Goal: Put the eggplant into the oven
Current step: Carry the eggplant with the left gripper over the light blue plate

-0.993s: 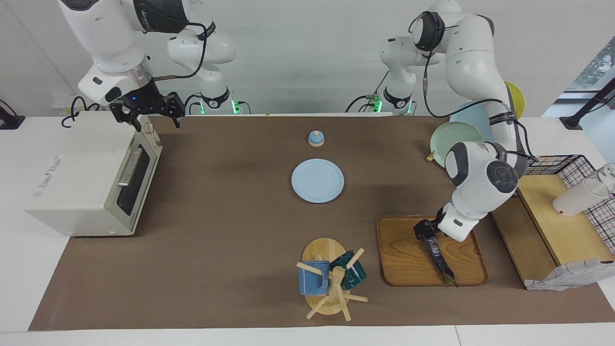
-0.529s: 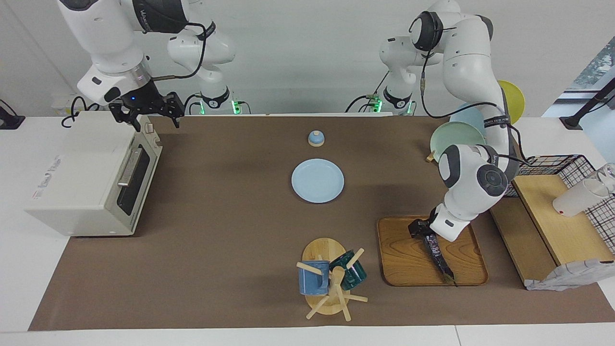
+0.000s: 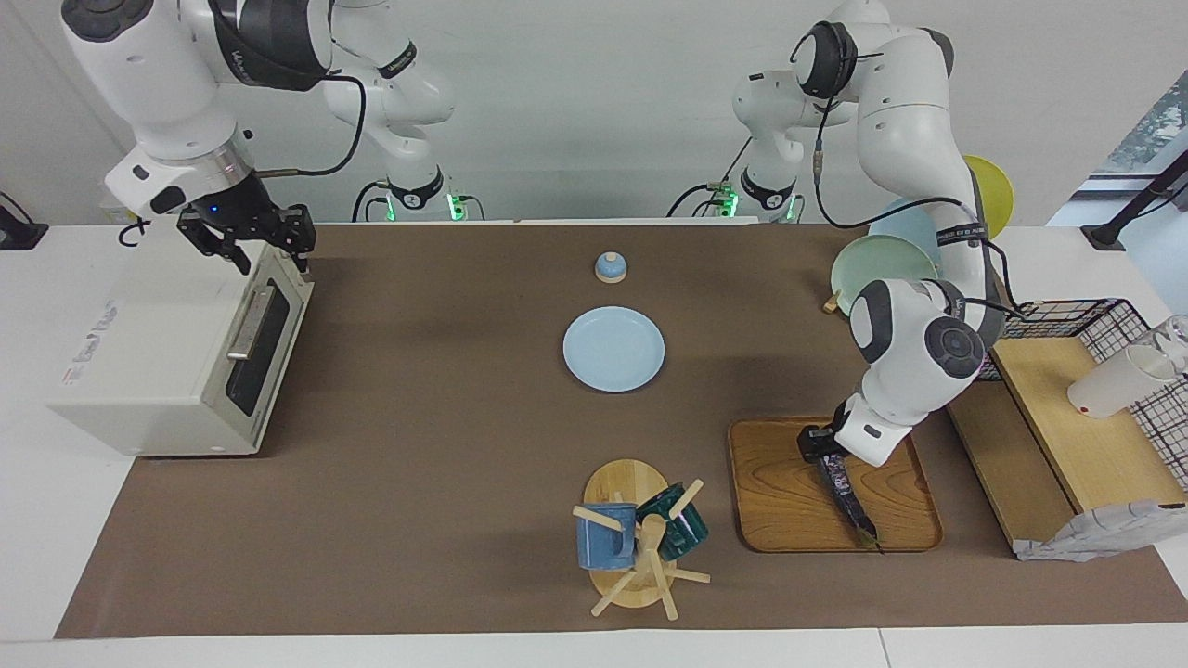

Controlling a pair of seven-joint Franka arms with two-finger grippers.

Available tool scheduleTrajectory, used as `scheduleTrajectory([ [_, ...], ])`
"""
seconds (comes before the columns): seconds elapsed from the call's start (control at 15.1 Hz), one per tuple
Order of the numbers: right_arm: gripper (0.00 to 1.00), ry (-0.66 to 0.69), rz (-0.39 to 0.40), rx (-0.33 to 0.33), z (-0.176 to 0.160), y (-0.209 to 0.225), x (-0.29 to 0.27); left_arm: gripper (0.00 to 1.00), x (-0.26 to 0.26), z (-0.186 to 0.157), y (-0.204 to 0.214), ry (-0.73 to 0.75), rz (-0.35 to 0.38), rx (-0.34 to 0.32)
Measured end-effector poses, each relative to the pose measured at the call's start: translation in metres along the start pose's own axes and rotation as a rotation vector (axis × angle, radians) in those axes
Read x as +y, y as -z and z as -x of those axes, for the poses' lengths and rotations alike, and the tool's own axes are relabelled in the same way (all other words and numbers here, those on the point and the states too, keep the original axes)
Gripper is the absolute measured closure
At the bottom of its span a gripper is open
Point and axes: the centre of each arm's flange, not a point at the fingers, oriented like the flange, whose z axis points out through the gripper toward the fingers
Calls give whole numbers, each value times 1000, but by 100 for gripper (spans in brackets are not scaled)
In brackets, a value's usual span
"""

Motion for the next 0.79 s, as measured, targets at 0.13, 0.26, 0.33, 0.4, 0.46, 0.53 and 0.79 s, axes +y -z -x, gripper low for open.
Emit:
scheduleTrajectory([
  [0.13,83,-22,3,29,7,-22,11,57,2,-1,16,7,16,10],
  [0.26,99,-43,8,41,14,-41,23,57,8,5,42,19,52,5],
  [0.33,99,-54,9,42,16,-48,29,57,12,12,59,25,60,-6],
  [0.4,99,-64,11,41,17,-55,34,57,17,20,77,36,62,-21],
  [0.46,99,-72,16,41,19,-62,40,57,27,30,96,49,62,-34],
  [0.53,99,-75,27,39,20,-68,44,57,42,42,112,58,60,-44],
  [0.79,99,-65,57,18,18,-91,49,57,130,104,137,51,67,-73],
])
